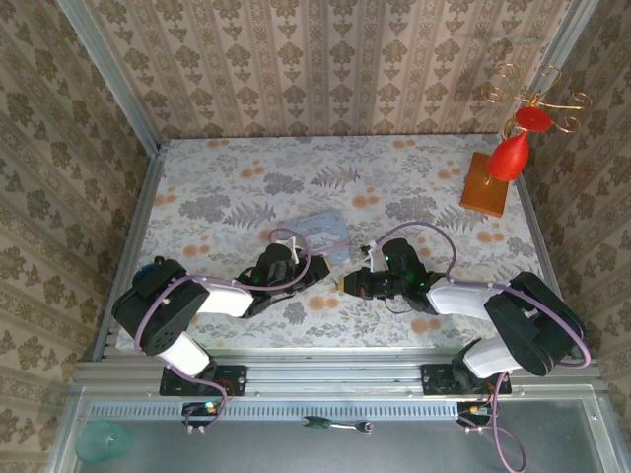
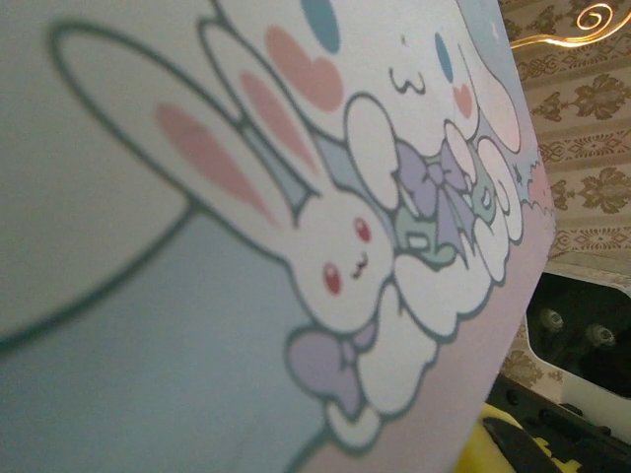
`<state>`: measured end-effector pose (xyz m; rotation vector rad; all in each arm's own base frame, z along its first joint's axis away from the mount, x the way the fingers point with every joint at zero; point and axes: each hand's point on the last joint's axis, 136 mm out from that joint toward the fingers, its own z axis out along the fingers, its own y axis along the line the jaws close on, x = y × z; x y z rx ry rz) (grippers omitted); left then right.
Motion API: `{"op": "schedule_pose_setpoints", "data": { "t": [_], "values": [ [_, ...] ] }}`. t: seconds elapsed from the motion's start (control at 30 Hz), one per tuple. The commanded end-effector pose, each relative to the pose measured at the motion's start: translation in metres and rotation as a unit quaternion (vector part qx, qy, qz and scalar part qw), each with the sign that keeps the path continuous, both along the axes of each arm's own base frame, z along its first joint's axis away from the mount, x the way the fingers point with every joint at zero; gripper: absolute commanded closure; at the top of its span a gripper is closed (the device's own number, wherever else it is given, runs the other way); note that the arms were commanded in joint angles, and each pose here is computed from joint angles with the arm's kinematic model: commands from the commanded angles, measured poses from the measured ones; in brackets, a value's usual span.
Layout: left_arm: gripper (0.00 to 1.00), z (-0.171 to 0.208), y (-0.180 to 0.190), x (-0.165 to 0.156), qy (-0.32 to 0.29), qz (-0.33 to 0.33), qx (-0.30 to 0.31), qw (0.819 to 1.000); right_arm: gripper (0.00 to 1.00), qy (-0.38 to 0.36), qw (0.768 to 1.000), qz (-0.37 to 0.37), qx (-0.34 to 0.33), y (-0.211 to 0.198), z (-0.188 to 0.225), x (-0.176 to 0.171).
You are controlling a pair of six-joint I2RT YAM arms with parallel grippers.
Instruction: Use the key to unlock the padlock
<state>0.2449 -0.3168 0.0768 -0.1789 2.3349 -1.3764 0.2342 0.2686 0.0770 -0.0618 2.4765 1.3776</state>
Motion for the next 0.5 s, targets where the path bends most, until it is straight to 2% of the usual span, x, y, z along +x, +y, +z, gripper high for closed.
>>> {"op": "schedule_pose_setpoints", "data": {
  "t": [0.0,0.23,0.47],
  "values": [
    [0.87,0.02,-0.014,0.001,-0.013,-0.014,-0.039,0.999,1.0,-0.005,1.0,0.025,0.017,0.005,0.01,0.002],
    [0.87,0.022,-0.019,0.002,-0.015,-0.017,-0.046,0.999,1.0,-0.009,0.999,0.04,0.035,0.009,0.012,0.001],
    [0.88,0.028,-0.022,0.0,-0.017,-0.021,-0.057,0.998,1.0,0.001,0.998,0.041,0.054,-0.005,0.009,0.007]
  ]
}}
